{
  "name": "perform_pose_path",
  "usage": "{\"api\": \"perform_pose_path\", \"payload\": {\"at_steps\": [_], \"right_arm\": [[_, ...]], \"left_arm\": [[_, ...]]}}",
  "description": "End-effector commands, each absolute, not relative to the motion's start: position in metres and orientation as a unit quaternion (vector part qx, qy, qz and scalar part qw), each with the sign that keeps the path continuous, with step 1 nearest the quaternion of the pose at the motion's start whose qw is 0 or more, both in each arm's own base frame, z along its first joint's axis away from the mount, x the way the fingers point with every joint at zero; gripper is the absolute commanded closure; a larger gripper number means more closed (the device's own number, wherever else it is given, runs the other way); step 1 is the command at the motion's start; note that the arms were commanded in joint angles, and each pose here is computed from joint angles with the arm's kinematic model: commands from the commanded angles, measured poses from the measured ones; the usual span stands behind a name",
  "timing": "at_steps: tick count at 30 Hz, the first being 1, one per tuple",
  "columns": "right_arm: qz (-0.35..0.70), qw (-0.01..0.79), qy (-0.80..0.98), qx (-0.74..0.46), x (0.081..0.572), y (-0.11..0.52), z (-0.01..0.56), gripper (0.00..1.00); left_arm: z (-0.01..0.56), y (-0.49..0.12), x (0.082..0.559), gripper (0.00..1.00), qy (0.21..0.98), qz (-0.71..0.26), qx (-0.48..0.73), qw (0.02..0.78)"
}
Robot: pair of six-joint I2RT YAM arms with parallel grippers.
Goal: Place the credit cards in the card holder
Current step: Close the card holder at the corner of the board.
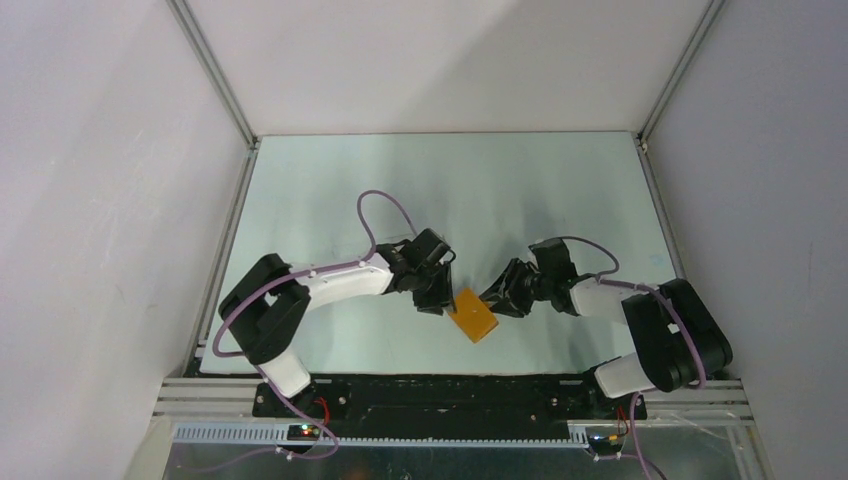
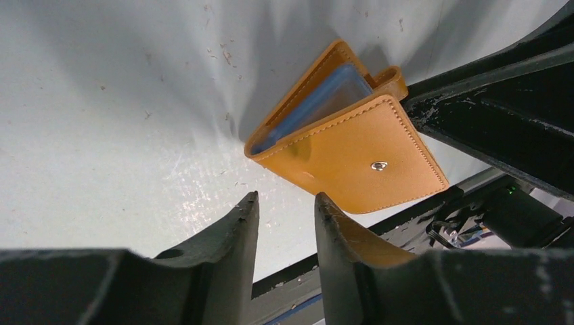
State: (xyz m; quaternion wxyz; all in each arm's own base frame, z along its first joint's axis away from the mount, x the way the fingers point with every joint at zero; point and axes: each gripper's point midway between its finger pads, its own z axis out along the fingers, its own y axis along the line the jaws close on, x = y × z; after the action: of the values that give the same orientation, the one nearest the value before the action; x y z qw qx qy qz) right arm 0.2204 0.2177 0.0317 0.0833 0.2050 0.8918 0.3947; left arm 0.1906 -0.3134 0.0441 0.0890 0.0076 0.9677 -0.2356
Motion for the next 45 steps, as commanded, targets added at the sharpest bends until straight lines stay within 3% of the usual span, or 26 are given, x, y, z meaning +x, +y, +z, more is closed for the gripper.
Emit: {"api": "perform_pose_path", "payload": {"at_steps": [1, 9, 14, 27, 32, 37, 45], "right_arm": [[0.423, 0.104, 0.877, 0.200, 0.233, 0.225, 0.041, 0.51], [0.477, 0.096, 0.853, 0.192, 0.245, 0.243, 0.044, 0.52], [0.507, 0.100, 0.833, 0.197, 0.254, 0.253, 0.053, 0.53], [0.529, 0.062, 0.821, 0.204, 0.252, 0.267, 0.036, 0.54], [0.535, 0.066, 0.817, 0.204, 0.263, 0.271, 0.038, 0.54], [0.542, 0.075, 0.811, 0.205, 0.280, 0.275, 0.045, 0.54], [0.566, 0.085, 0.795, 0.202, 0.310, 0.279, 0.058, 0.54]], "left_arm": [[0.062, -0.315, 0.201, 0.58, 0.960, -0.249, 0.009, 0.126], [0.048, -0.307, 0.197, 0.57, 0.965, -0.235, 0.000, 0.116], [0.029, -0.303, 0.196, 0.64, 0.972, -0.211, -0.008, 0.103], [-0.016, -0.296, 0.188, 0.72, 0.987, -0.148, -0.030, 0.054], [-0.022, -0.290, 0.183, 0.80, 0.990, -0.129, -0.022, 0.045], [-0.029, -0.289, 0.177, 0.99, 0.994, -0.107, -0.008, 0.032], [-0.035, -0.286, 0.174, 1.00, 0.996, -0.087, -0.001, 0.021]]}}
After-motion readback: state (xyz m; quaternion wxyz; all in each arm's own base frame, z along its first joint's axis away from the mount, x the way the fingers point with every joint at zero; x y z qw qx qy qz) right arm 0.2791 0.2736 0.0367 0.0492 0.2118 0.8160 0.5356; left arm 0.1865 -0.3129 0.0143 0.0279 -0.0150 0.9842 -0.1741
